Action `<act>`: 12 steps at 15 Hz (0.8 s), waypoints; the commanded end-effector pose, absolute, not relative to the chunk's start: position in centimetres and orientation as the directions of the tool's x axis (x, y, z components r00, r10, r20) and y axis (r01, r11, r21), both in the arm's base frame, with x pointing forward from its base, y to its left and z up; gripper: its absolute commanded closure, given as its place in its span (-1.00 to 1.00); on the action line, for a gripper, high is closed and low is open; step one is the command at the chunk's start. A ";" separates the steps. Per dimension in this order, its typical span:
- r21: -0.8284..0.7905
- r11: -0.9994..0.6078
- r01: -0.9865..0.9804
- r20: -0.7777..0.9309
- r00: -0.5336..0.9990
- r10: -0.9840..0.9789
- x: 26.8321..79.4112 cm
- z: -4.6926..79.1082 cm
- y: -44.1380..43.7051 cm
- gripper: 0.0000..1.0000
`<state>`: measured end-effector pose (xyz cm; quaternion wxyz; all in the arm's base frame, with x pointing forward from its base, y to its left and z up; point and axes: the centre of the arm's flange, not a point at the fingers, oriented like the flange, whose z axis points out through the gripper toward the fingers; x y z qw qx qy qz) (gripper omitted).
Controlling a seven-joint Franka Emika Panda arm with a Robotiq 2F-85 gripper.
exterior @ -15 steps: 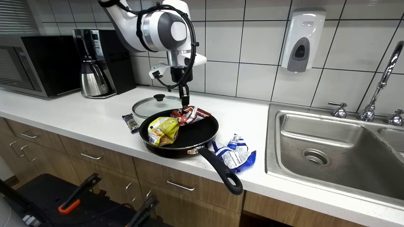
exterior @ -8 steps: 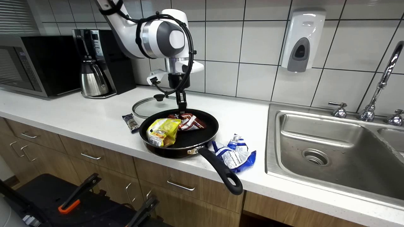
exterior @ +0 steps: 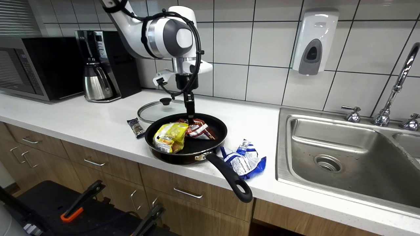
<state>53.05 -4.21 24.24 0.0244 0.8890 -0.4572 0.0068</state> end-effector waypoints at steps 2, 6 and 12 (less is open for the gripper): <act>0.000 -0.547 -0.837 0.060 0.546 -0.836 52.7 27.4 -4.8 -0.84; -0.025 -0.537 -0.843 0.077 0.534 -0.842 52.7 28.9 -5.2 -1.00; -0.042 -0.522 -0.852 0.096 0.517 -0.851 50.5 31.6 -7.7 -1.00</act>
